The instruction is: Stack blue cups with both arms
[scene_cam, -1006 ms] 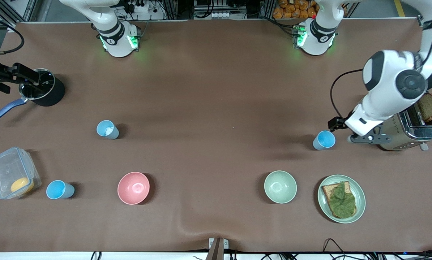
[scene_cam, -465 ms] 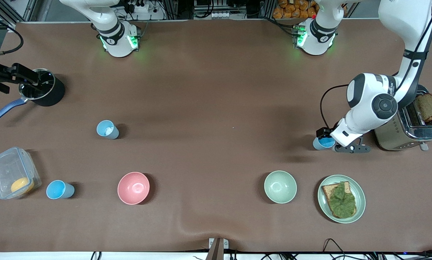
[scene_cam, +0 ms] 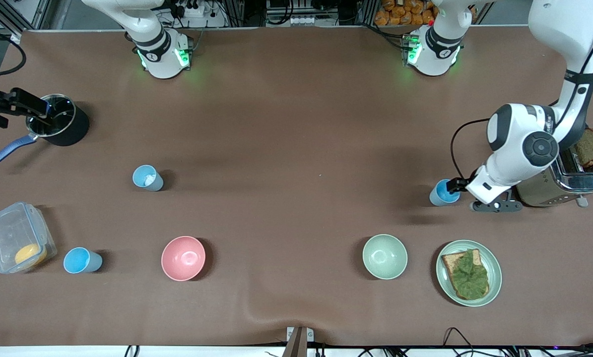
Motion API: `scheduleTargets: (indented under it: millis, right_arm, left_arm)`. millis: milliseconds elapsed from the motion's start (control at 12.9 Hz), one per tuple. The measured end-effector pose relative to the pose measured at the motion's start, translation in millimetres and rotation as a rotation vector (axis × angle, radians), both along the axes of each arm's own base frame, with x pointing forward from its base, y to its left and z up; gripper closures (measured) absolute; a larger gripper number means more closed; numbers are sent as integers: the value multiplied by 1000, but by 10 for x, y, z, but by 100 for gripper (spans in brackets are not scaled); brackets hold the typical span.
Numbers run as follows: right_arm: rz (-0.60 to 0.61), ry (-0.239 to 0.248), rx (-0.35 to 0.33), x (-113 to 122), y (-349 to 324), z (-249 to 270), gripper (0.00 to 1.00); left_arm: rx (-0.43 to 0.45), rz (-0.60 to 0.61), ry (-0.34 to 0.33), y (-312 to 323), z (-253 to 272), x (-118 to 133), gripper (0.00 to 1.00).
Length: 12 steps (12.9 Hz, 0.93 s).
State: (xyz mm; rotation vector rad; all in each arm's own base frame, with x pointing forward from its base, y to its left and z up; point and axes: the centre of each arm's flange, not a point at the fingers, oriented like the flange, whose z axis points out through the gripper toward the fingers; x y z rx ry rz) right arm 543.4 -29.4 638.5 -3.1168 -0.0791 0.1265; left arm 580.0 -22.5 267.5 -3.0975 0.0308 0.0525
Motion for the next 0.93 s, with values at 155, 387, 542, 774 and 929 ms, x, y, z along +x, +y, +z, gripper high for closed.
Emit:
scheduleTargets:
  millis: [155, 387, 542, 774, 929]
  right_arm:
    - [-4, 2, 0, 6, -19, -14, 0]
    - [-7, 55, 3, 144, -30, -302, 0]
    - [-4, 113, 8, 308, -16, -669, 0]
    - [-1, 147, 12, 410, 13, -1251, 0]
    - [5, 144, 12, 386, 60, -1664, 0]
  left_arm:
    - [-4, -5, 11, -30, -74, -7, 0]
    - [-12, -7, 25, -50, -234, -8, 0]
    - [-19, -13, 30, -87, -348, 2, 0]
    - [-25, -18, 31, -129, -416, 52, 0]
    - [-27, -17, 32, -130, -437, 69, 21]
